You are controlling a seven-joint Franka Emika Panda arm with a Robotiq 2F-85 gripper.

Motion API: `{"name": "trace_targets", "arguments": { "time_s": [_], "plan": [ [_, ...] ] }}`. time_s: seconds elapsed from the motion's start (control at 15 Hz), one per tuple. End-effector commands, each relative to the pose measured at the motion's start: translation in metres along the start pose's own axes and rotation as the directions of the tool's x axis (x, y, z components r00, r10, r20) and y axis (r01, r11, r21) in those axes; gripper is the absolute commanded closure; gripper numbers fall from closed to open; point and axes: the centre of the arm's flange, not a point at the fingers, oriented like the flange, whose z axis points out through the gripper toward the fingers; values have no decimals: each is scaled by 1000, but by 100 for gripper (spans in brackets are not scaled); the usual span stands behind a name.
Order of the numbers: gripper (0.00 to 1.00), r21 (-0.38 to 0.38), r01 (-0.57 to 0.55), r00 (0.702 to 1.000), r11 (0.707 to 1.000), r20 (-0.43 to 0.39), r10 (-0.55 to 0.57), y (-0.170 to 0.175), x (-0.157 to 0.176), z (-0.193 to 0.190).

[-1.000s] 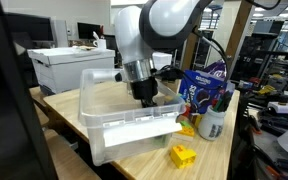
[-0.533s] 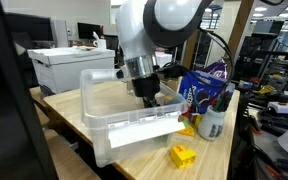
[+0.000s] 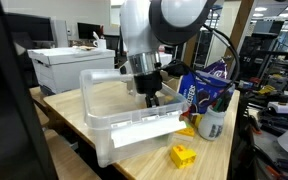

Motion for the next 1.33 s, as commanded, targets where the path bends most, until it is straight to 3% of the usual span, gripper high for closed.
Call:
{"name": "trace_targets", "arguments": {
  "time_s": [0.0,0.6,1.27],
  "plan": [
    [77,-29,-86,996,996,-30,85,0,-18,-3],
    [77,-17,-149,988,989,-49,148,-3,-16,-41],
    [77,-73,-181,961,981,-227,160,-9,-24,-135]
  ]
}}
